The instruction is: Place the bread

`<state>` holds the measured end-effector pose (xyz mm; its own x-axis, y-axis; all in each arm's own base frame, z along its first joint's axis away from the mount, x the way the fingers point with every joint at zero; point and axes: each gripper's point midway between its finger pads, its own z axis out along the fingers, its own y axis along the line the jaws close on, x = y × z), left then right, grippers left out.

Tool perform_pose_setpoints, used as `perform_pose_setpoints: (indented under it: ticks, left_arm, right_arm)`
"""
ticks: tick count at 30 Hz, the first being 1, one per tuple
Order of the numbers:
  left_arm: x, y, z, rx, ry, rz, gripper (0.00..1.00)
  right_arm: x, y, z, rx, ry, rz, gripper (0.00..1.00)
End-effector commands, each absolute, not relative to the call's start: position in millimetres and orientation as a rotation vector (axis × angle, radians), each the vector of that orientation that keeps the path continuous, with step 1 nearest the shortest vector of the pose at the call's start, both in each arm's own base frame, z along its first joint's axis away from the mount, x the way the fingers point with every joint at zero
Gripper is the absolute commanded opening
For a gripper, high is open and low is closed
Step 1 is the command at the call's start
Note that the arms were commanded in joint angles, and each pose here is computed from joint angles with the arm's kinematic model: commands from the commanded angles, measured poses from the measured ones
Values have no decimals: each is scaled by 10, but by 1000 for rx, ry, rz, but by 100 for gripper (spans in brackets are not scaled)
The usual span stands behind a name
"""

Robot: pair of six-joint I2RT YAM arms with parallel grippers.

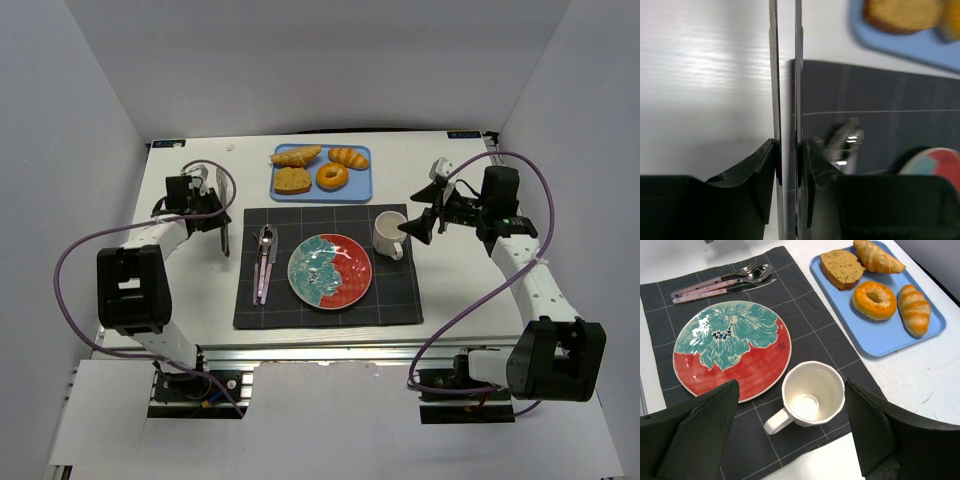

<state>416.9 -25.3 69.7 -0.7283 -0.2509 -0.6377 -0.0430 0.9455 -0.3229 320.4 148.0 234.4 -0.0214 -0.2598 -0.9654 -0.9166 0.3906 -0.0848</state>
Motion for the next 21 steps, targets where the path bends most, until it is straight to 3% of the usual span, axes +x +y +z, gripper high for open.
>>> perform_pose_setpoints:
  ticks: [1,8,21]
  left_arm:
    - [4356,-905,1492,-303,2140,-791,37]
    - [4365,-1407,1600,-343,2157,-986,42]
    - [4552,-1454,1561,-276,2261,-860,47]
  right_arm:
    - [3225,1510,2522,-1094,1478,752,89]
    - [3250,1400,2517,-1068,1488,734,89]
    - [3245,1361,2474,-1050,1498,747,89]
